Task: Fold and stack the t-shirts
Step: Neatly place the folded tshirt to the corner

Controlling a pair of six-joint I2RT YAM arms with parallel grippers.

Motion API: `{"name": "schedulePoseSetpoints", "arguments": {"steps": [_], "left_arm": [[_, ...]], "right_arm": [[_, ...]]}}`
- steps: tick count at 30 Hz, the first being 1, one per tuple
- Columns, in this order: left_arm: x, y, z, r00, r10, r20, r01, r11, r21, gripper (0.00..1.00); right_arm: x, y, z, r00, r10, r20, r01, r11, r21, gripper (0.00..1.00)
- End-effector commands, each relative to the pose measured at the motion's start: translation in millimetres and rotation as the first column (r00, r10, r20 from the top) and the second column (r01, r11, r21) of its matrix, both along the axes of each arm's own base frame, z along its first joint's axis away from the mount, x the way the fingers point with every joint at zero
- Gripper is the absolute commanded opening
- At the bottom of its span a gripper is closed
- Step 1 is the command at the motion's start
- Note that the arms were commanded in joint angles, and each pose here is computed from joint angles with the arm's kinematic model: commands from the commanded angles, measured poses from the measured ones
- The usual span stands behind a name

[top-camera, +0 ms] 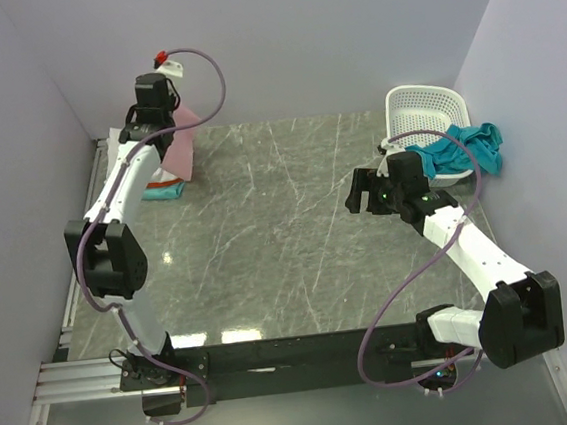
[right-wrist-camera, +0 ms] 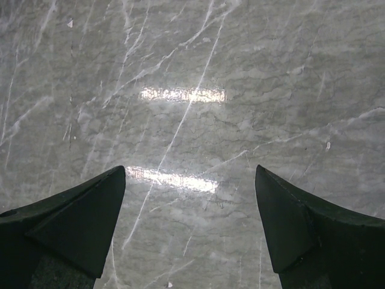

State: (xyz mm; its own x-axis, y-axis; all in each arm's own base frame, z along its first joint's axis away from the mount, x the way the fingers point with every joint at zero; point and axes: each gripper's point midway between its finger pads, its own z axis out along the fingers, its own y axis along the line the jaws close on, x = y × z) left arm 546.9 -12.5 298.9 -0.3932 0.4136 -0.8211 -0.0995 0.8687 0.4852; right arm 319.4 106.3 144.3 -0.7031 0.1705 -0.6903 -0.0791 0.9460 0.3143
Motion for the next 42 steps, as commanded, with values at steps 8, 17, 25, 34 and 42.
{"name": "schedulePoseSetpoints", "arguments": {"steps": [8, 17, 25, 34, 42], "left_arm": [[46.4, 59.1, -13.6, 0.997, 0.061, 0.043, -0.055, 0.991, -0.125, 0.00], [63.8, 105.0, -73.0, 0.994, 0.108, -0.029, -0.112, 0.979, -0.172, 0.00], [60.1, 143.5, -97.0, 0.985, 0.160, -0.058, -0.168, 0.966, -0.195, 0.01], [61.3, 166.9, -124.4, 0.972, 0.216, -0.092, -0.231, 0.948, -0.220, 0.76], [47.9, 208.1, -95.7, 0.912, 0.410, 0.003, -0.391, 0.871, -0.298, 0.99]], "right_arm": [[14.4, -6.9, 11.1, 0.999, -0.030, 0.023, 0.031, 0.999, -0.042, 0.94], [18.2, -13.9, 3.9, 0.998, -0.059, -0.006, 0.059, 0.995, -0.082, 0.94], [21.3, -16.1, -3.7, 0.997, -0.073, -0.032, 0.069, 0.992, -0.101, 0.94], [22.9, -17.4, -6.7, 0.995, -0.084, -0.050, 0.079, 0.991, -0.107, 0.94], [18.8, -17.5, -7.0, 0.994, -0.088, -0.060, 0.082, 0.991, -0.105, 0.94]]}}
